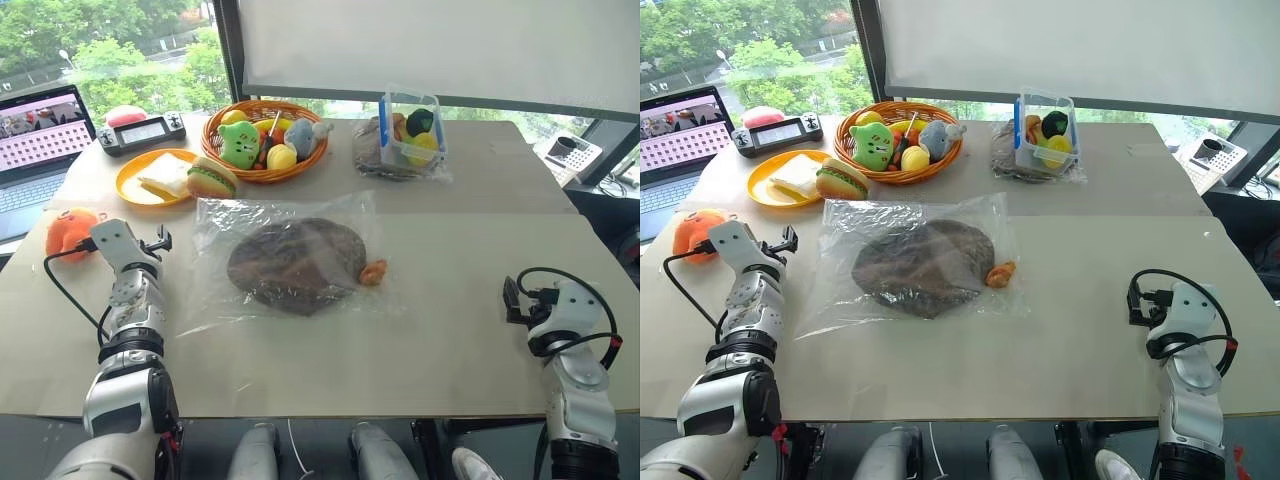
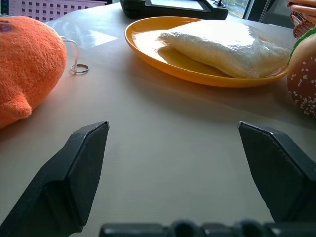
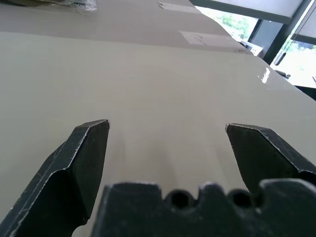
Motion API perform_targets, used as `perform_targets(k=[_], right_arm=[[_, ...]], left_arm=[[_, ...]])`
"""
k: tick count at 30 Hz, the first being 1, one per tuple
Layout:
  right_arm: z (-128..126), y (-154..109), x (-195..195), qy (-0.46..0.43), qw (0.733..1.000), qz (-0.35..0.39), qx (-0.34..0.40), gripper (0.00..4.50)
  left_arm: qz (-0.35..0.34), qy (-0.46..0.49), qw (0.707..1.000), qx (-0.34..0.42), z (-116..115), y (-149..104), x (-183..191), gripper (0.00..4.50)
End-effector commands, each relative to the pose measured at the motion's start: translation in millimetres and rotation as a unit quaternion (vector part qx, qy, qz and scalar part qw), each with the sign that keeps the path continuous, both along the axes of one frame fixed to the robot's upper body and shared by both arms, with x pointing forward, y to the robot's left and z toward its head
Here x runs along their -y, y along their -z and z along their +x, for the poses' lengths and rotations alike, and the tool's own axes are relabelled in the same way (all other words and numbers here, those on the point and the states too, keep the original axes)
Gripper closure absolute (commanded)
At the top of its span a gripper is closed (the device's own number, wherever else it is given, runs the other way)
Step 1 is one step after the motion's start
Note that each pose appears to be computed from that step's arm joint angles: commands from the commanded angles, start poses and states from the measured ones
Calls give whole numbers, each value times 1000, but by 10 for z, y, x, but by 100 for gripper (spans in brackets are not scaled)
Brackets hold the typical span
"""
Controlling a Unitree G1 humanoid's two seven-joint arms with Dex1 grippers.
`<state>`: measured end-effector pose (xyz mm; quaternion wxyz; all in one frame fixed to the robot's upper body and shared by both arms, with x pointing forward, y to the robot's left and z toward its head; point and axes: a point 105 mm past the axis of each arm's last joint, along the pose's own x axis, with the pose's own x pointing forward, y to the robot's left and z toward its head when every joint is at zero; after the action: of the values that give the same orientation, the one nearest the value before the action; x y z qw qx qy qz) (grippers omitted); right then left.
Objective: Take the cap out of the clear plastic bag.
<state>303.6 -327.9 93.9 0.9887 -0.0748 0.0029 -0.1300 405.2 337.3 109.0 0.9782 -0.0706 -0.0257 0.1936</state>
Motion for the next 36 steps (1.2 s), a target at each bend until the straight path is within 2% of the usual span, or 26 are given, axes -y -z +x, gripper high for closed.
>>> perform_targets(k=[1,4,6,7,9,10,12,14,15,17,18,19,22,26,32,36], right_arm=[[12,-270,21,-6,999,-18,47,2],[46,-525,-51,-64,995,-11,73,2],[50,-572,-118,-91,993,-3,73,2],[48,-634,-243,-137,988,-3,71,2],[-16,-799,-578,-268,962,14,55,2],[-99,-862,-768,-340,939,22,37,2],[-241,-926,-988,-427,904,35,2,2],[-413,-937,-1238,-519,853,25,-49,2],[-464,-935,-1299,-543,837,22,-65,2],[-511,-898,-1481,-602,791,3,-107,2],[-493,-897,-1545,-618,778,-2,-115,2],[-398,-921,-1612,-623,775,-5,-108,2],[-117,-933,-1765,-618,779,-37,-95,2],[202,-760,-1863,-607,778,-117,-112,2],[536,-623,-1941,-598,781,-113,-139,2],[615,-526,-2004,-603,774,-133,-140,2]], left_arm=[[-4,14,1000,27,56,-170,11,0],[-24,108,991,72,180,-450,218,0],[-24,149,985,86,201,-538,317,0],[2,212,973,97,207,-654,490,0],[65,370,920,109,98,-888,952,0],[103,439,886,108,-25,-969,1150,0],[130,532,833,82,-258,-987,1373,0],[126,629,767,24,-577,-905,1531,0],[120,656,745,1,-684,-869,1578,0],[130,734,662,-72,-1050,-694,1721,0],[138,756,633,-92,-1175,-631,1777,0],[141,772,611,-105,-1275,-584,1840,0],[142,789,588,-105,-1394,-527,1966,0],[133,793,586,-101,-1471,-419,2056,0],[142,787,591,-101,-1496,-330,2065,0],[142,786,594,-100,-1507,-312,2081,0]])
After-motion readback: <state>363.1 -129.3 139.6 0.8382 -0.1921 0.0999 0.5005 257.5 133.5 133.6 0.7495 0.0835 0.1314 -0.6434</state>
